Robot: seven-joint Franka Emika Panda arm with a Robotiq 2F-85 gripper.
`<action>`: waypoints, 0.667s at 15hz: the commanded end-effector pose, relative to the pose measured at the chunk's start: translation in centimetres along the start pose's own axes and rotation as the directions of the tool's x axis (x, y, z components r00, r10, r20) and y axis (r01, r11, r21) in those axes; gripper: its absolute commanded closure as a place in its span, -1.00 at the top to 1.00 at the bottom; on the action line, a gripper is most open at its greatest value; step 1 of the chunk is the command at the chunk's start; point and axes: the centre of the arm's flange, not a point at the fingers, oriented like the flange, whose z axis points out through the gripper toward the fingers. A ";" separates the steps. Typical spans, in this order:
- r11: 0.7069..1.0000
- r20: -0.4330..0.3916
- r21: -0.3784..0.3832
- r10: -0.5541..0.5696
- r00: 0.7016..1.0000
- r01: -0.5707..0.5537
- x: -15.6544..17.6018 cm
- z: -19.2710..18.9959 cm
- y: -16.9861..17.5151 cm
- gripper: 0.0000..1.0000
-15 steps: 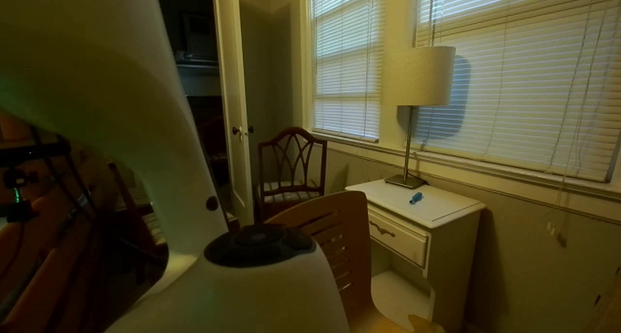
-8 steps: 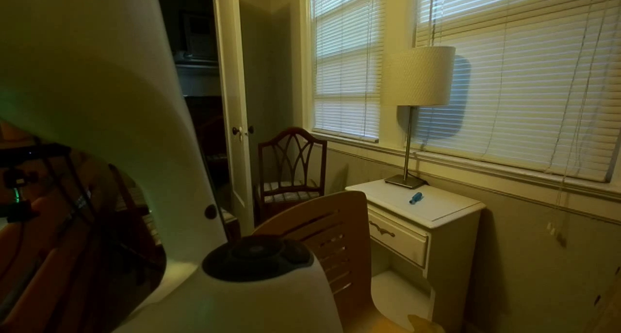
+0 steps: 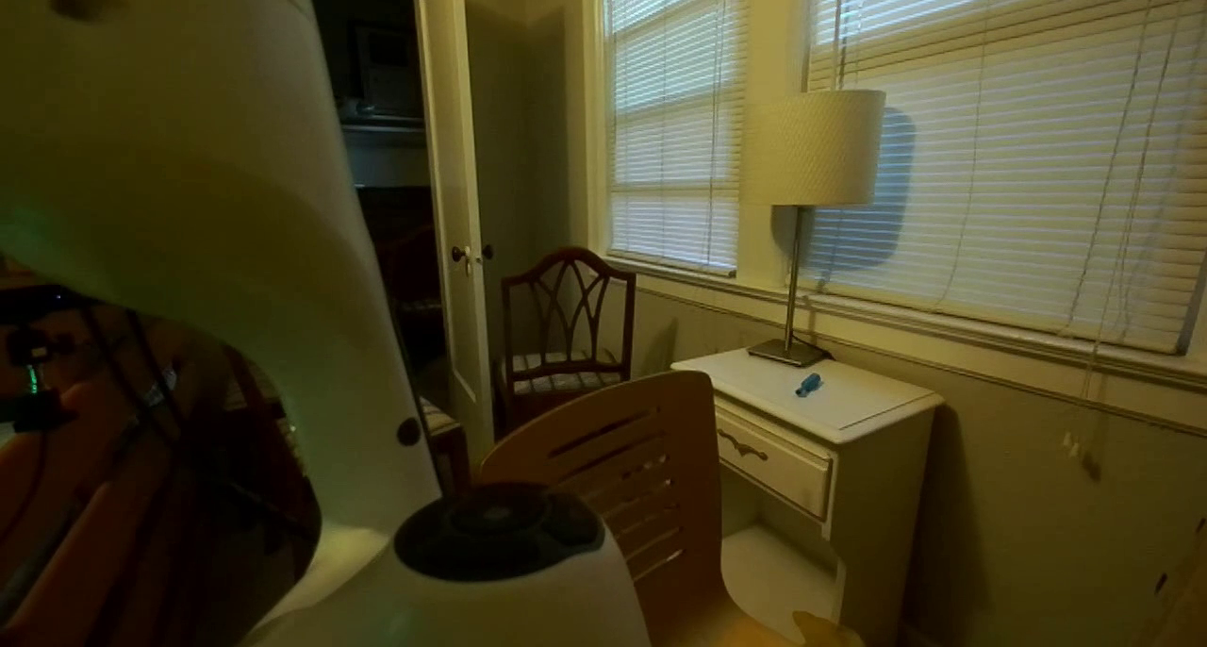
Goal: Open the topmost drawer on the right.
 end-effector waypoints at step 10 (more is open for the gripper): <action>1.000 0.006 -0.003 0.017 1.000 -0.017 -0.5 1.0 -0.4 0.47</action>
